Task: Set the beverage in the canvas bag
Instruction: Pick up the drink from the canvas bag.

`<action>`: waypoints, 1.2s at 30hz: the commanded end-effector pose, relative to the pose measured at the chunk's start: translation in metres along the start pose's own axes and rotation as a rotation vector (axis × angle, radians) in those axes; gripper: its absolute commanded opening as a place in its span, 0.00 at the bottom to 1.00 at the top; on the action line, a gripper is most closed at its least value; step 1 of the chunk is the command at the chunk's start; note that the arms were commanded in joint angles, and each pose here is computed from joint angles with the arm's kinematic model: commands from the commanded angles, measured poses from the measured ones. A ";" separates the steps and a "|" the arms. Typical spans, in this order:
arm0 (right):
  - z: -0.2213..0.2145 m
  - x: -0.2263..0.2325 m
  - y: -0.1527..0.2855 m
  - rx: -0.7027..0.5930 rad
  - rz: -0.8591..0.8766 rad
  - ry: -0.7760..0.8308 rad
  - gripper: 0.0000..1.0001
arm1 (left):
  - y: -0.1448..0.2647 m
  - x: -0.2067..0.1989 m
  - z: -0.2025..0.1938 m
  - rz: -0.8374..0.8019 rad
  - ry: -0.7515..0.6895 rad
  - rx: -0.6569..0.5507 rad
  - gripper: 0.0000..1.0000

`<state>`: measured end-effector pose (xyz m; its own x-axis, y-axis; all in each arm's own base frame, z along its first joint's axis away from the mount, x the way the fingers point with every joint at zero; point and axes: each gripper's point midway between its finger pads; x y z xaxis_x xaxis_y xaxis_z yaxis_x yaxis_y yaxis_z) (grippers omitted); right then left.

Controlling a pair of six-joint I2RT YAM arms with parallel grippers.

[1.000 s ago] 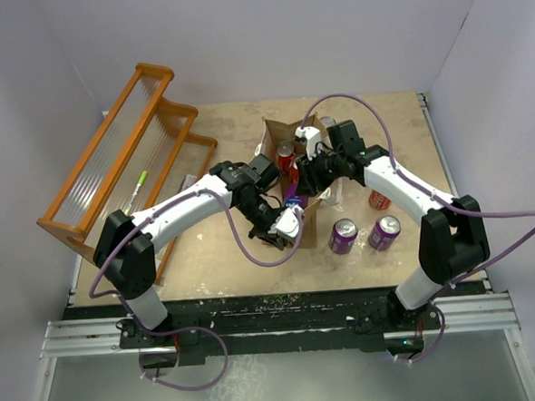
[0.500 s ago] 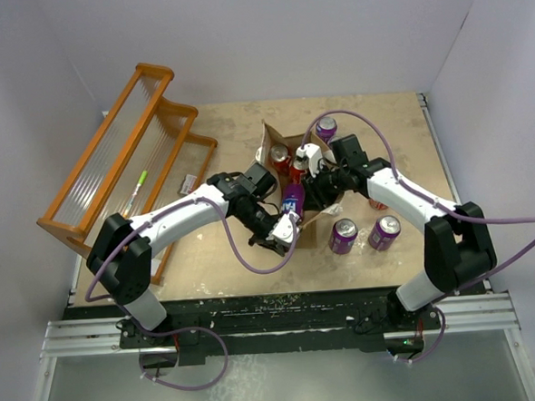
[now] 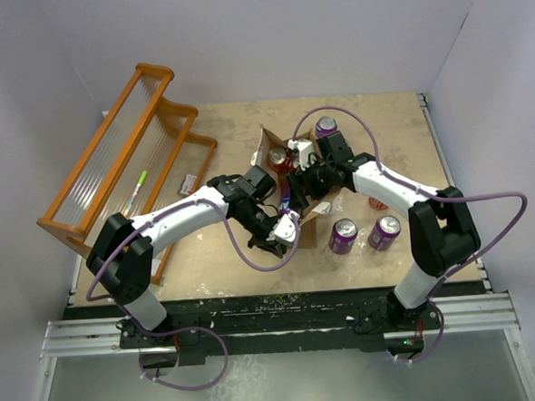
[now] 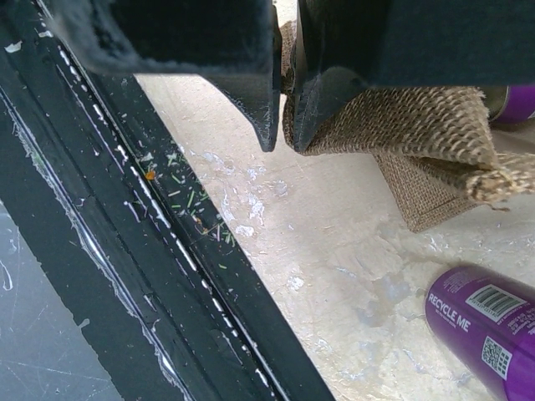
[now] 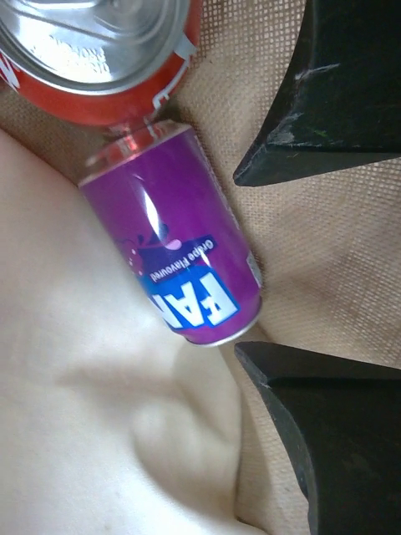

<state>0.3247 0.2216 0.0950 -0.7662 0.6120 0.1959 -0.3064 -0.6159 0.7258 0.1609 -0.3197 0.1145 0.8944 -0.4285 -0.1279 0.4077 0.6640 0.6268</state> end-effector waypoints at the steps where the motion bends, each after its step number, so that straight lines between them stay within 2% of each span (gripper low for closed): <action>1: 0.012 -0.014 -0.007 0.015 -0.119 -0.096 0.78 | 0.003 0.012 -0.027 0.051 0.082 0.096 0.01; 8: -0.003 -0.011 -0.024 0.091 -0.191 -0.133 0.80 | 0.029 0.043 -0.010 0.169 0.097 0.056 0.01; 19: -0.025 -0.011 -0.048 0.179 -0.279 -0.156 0.85 | 0.055 0.088 0.025 0.336 0.017 0.013 0.01; 32: -0.072 -0.009 -0.101 0.310 -0.300 -0.180 0.86 | 0.060 0.080 0.025 0.363 0.060 0.010 0.00; 36: -0.064 -0.002 -0.107 0.278 -0.250 -0.177 0.81 | 0.061 0.075 0.024 0.368 0.083 0.004 0.01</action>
<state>0.3598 0.2557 0.0291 -0.5388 0.8423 0.0172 -0.4525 -0.3066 0.8374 0.2232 -0.3251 0.1468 0.9831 -0.1632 -0.0831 0.1768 0.7280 0.6623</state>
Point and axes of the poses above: each gripper's point midway between its finger pads, its own y axis back along the fingers, its own x axis along the line the jaws close on, z = x × y, and after that the axes turned 7 degrees about y, right-handed
